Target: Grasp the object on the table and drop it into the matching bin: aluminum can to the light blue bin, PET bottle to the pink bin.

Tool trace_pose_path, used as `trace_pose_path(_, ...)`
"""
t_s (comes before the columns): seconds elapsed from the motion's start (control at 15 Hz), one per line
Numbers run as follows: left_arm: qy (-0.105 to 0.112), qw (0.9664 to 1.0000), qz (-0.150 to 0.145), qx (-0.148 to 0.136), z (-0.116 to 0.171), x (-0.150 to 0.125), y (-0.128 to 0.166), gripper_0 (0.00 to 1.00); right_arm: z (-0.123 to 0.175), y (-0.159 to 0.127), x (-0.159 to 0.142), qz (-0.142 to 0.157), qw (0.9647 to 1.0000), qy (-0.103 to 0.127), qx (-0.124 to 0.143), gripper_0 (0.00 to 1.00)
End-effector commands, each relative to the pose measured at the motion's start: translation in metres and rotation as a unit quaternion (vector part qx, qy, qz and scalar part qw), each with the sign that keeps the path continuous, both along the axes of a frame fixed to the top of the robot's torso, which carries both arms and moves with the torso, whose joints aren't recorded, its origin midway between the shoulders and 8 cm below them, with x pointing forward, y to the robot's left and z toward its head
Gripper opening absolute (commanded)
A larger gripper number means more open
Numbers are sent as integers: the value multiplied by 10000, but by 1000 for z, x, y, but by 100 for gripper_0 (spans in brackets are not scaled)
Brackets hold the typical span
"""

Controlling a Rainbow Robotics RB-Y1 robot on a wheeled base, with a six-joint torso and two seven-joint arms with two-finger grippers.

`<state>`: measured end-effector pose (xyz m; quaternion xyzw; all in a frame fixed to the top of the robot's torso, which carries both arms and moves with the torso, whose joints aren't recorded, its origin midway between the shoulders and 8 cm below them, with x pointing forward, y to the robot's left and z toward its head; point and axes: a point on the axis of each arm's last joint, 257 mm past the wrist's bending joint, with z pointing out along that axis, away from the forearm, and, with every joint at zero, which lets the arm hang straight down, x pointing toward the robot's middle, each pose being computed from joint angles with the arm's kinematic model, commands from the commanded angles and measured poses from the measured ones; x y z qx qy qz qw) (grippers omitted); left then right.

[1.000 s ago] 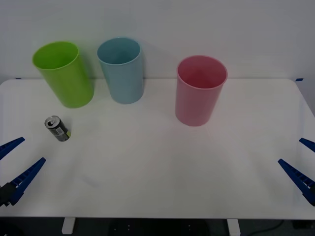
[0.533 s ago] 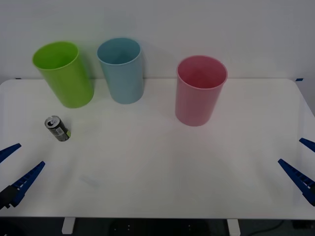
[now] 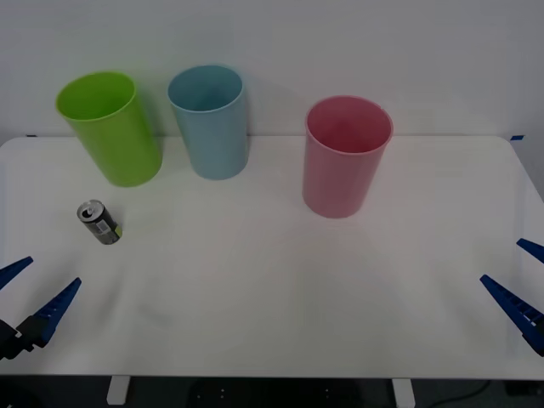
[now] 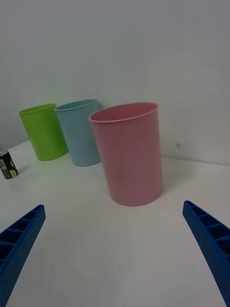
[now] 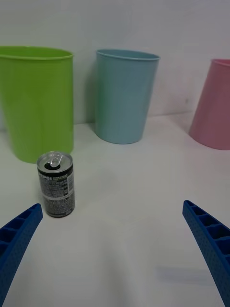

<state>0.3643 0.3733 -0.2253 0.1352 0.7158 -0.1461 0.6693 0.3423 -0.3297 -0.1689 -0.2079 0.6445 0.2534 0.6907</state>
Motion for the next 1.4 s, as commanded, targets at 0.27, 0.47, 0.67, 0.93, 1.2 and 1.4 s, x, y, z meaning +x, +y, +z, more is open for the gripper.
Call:
trace_pose_path(0.27, 224, 9979, 603, -50, -22, 14, 15, 100, 0, 0, 0, 0, 10000, 0, 0, 100)
trace_pose_path(0.47, 362, 9962, 778, -144, -34, 22, 21, 100, 0, 0, 0, 0, 10000, 0, 0, 100)
trace_pose_path(0.67, 397, 9953, 840, -268, -43, 36, 25, 100, 0, 0, 0, 0, 10000, 0, 0, 100)
trace_pose_path(0.93, 403, 9953, 866, -191, -50, 52, 25, 100, 0, 0, 0, 0, 10000, 0, 0, 100)
trace_pose_path(1.2, 342, 9953, 891, 153, -64, 73, 27, 100, 0, 0, 0, 0, 10000, 0, 0, 100)
trace_pose_path(1.4, 340, 9951, 917, 170, -71, 90, 26, 100, 0, 0, 0, 0, 10000, 0, 0, 100)
